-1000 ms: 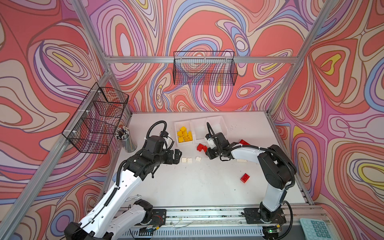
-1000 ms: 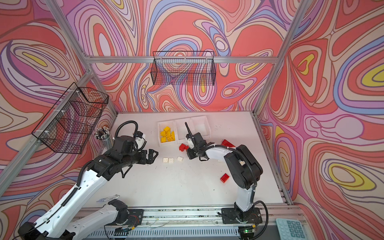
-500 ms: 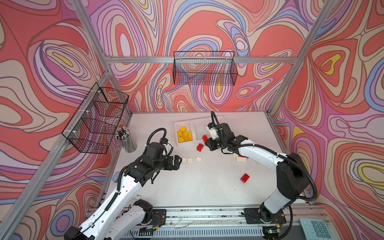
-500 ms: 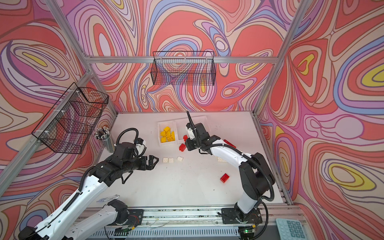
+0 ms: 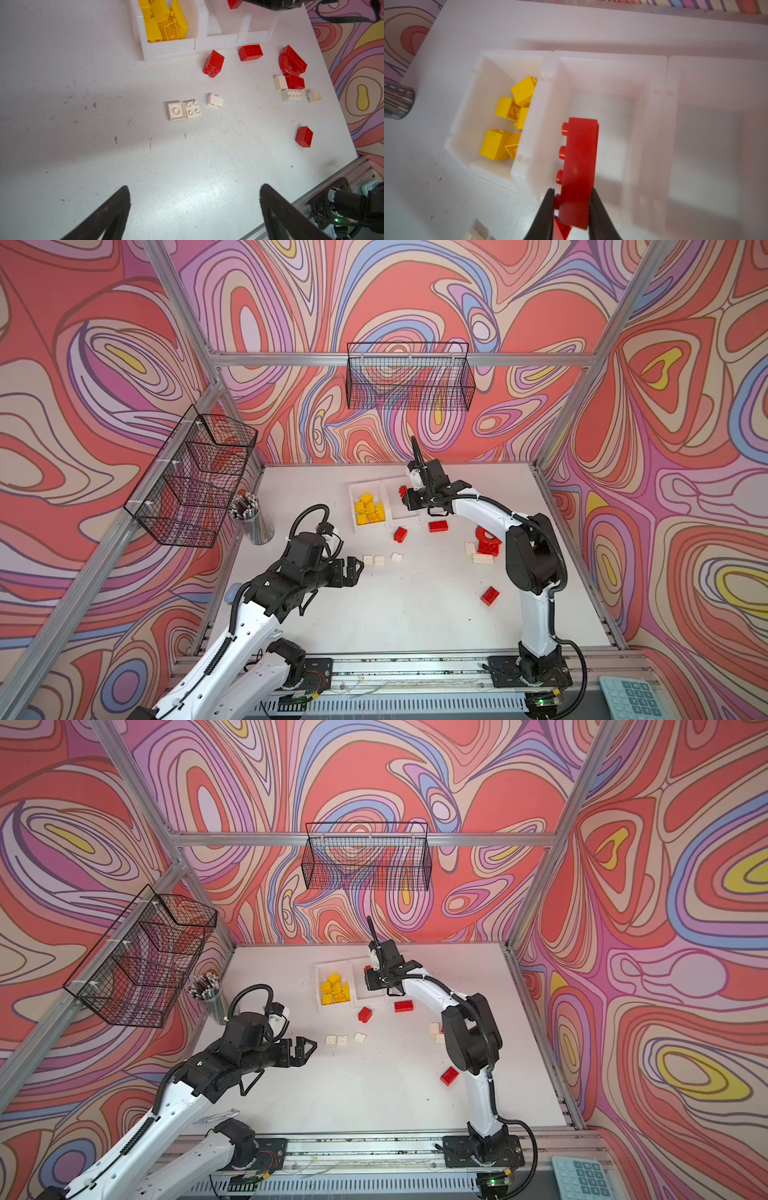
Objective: Sort the legos into containers by color
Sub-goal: 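Carry the red brick with the right gripper over the middle compartment, then release the red brick from the right gripper while the left gripper reaches out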
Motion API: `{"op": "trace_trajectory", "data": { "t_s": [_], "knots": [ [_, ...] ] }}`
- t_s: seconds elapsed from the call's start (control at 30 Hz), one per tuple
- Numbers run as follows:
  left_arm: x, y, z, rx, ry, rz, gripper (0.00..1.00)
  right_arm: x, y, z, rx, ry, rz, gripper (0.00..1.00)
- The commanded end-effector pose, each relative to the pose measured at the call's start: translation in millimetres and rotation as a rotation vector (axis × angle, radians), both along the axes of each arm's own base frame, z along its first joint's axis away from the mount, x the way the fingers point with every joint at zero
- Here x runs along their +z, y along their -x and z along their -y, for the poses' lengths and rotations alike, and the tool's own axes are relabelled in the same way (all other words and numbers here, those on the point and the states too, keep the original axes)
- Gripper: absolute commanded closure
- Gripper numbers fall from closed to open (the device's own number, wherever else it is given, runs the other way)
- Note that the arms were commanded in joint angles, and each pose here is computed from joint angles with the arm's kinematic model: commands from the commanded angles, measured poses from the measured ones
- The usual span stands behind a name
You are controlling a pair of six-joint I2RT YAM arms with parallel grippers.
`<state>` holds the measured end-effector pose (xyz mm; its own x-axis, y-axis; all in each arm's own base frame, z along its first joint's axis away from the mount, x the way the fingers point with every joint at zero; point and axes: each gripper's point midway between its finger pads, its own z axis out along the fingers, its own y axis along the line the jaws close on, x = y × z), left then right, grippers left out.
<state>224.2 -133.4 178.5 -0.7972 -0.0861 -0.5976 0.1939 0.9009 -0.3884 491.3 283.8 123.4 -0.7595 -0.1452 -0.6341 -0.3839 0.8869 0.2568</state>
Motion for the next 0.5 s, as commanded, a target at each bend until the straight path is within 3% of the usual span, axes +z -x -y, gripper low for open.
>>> {"op": "trace_trajectory", "data": {
  "t_s": [0.0, 0.07, 0.17, 0.2, 0.3, 0.47],
  "knots": [
    [-9, 4, -3, 0.009, -0.023, -0.032, 0.04, 9, -9, -1, -0.004, -0.021, 0.002, 0.81],
    [-11, 4, -2, 0.006, -0.026, -0.038, 0.04, 7, -12, -2, -0.004, -0.027, -0.002, 0.76],
    [-10, 1, -2, 0.006, -0.060, -0.025, 0.07, 7, -13, -3, -0.003, -0.029, -0.005, 0.50],
    [-8, 0, -2, 0.004, -0.079, -0.019, 0.07, 10, -13, -2, -0.004, -0.034, -0.003, 0.46],
    [-5, -4, 5, -0.014, -0.128, -0.004, 0.07, 24, -12, 2, -0.011, -0.047, 0.026, 0.38],
    [-1, -23, 23, -0.057, -0.195, 0.027, 0.11, 60, 4, 23, -0.069, -0.077, 0.075, 0.35]
  ]
}}
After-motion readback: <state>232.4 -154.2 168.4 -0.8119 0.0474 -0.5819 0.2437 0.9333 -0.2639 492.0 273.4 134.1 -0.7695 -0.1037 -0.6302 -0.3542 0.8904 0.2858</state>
